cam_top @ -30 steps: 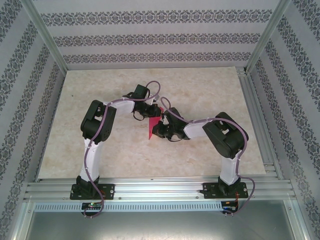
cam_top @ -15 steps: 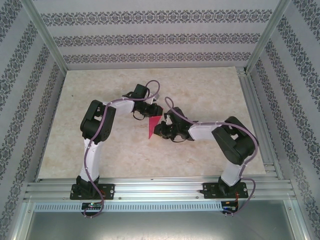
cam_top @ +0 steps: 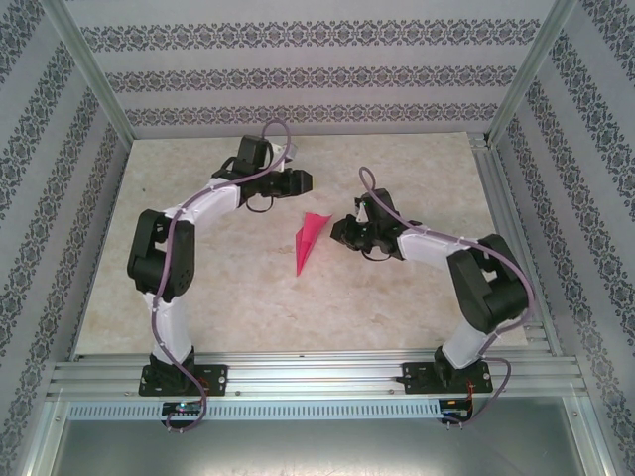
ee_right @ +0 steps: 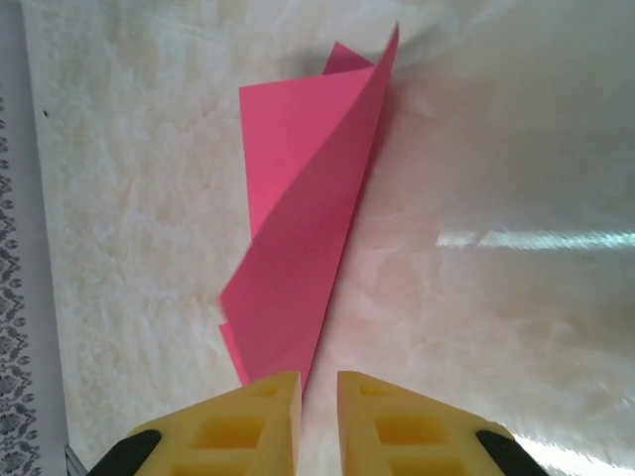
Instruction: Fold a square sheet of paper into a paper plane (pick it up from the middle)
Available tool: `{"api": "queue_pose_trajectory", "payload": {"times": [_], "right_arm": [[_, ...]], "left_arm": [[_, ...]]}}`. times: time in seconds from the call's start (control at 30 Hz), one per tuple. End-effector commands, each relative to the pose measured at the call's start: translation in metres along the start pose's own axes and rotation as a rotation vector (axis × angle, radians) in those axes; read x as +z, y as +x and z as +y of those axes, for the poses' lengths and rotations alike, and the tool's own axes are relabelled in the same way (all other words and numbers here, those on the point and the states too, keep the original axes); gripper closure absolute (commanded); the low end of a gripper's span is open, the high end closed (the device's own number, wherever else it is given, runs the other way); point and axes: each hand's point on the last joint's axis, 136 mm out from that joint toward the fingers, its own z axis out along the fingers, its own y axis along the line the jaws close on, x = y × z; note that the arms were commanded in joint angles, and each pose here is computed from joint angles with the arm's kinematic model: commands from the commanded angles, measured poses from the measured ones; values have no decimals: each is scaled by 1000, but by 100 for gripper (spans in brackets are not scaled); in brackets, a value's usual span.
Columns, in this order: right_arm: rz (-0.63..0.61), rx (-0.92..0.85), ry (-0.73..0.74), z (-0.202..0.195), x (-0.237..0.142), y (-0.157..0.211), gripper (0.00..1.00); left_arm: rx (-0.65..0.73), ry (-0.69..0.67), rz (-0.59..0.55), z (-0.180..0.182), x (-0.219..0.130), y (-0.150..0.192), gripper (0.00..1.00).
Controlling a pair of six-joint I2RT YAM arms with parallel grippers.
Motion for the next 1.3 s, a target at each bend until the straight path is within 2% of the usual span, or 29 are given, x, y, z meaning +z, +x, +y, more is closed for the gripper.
{"api": "queue_pose_trajectory", "payload": {"times": [0.0,0.1,0.17,0.23,0.3,0.33,0.4,0.47,0.57,0.7,0.9,1.27], "right_arm": [[2,-49,-69,29,18,-17,84],[12,-46,-79,34,23,-20,84],[-47,-60,-50,35,11,-22,77],[-45,-133,64,36,-7,-25,75],[-28,-217,152,50,-18,-28,70],[-25,-237,155,58,-17,-27,70],[-8,-259,178,64,-5,-20,66],[49,-293,224,68,8,-9,63],[91,-296,282,66,29,4,60],[83,-338,468,55,32,14,58],[158,-337,576,34,48,35,57],[187,-343,636,20,56,41,57]], "left_arm": [[-46,-29,-34,15,-18,3,55],[-39,-67,-21,20,-30,17,50],[-42,-97,-14,26,-35,27,47],[-52,-139,-32,34,-43,33,48],[-98,-189,-88,47,-58,34,48],[-123,-205,-122,54,-66,34,45],[-160,-262,-205,69,-87,30,54],[-185,-316,-259,80,-103,28,54],[-193,-363,-275,85,-118,29,53],[-183,-378,-280,84,-125,30,52],[-183,-377,-273,84,-125,33,51],[-175,-371,-264,83,-125,35,51]]}}
